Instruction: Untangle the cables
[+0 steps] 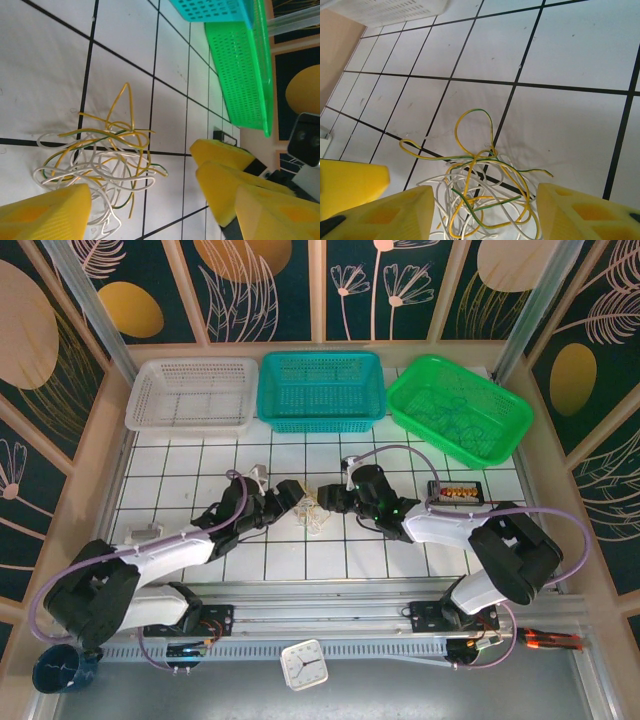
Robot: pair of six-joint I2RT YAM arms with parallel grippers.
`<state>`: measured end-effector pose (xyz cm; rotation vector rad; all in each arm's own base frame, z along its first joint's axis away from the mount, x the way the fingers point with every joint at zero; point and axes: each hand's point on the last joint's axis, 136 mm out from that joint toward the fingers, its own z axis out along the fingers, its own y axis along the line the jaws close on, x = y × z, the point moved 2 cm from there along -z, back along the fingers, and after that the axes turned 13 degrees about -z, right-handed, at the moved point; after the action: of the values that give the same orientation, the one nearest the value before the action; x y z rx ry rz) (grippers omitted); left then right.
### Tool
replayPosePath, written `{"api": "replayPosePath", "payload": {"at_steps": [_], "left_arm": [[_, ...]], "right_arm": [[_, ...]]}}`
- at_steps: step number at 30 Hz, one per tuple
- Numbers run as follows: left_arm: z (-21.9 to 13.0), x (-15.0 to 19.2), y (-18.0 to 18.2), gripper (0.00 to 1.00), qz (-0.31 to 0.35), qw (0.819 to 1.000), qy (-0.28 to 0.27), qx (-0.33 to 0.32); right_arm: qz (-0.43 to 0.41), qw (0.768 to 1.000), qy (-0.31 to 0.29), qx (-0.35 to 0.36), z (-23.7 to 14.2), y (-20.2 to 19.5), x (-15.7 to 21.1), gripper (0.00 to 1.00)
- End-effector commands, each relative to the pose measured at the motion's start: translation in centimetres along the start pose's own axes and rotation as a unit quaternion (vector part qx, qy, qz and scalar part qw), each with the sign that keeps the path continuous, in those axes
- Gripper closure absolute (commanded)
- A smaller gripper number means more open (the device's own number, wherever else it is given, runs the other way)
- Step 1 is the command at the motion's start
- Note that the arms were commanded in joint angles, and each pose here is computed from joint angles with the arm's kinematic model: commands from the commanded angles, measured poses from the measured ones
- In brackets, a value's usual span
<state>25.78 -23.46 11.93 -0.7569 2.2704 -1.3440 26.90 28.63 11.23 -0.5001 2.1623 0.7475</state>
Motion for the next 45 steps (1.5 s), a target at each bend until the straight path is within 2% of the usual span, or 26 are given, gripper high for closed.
{"api": "replayPosePath", "payload": {"at_steps": [1,19,25,35,45], "left_arm": [[0.5,0.0,-1.6,0.27,-0.007,1.0,0.006,0.027],[3.3,-2.0,-1.1,0.48,0.057,0.997,-0.04,-0.015],[3.8,-2.4,-0.6,0.63,0.08,0.995,-0.048,-0.031],[3.9,-2.7,-2.7,1.0,0.126,0.99,-0.048,-0.029],[2.9,-1.9,-6.2,1.0,0.137,0.99,-0.022,0.017]], "right_arm": [[-0.01,1.0,-0.02,-0.015,0.2,1.0,-1.4,0.45],[-0.024,0.999,-0.022,-0.015,-0.8,1.4,-0.8,0.48],[-0.033,0.999,-0.024,-0.011,-1.2,1.4,-0.5,0.45],[-0.075,0.997,-0.03,0.015,-0.6,2.0,0.2,0.41],[-0.089,0.993,-0.064,0.042,1.1,2.1,-1.9,0.38]]}}
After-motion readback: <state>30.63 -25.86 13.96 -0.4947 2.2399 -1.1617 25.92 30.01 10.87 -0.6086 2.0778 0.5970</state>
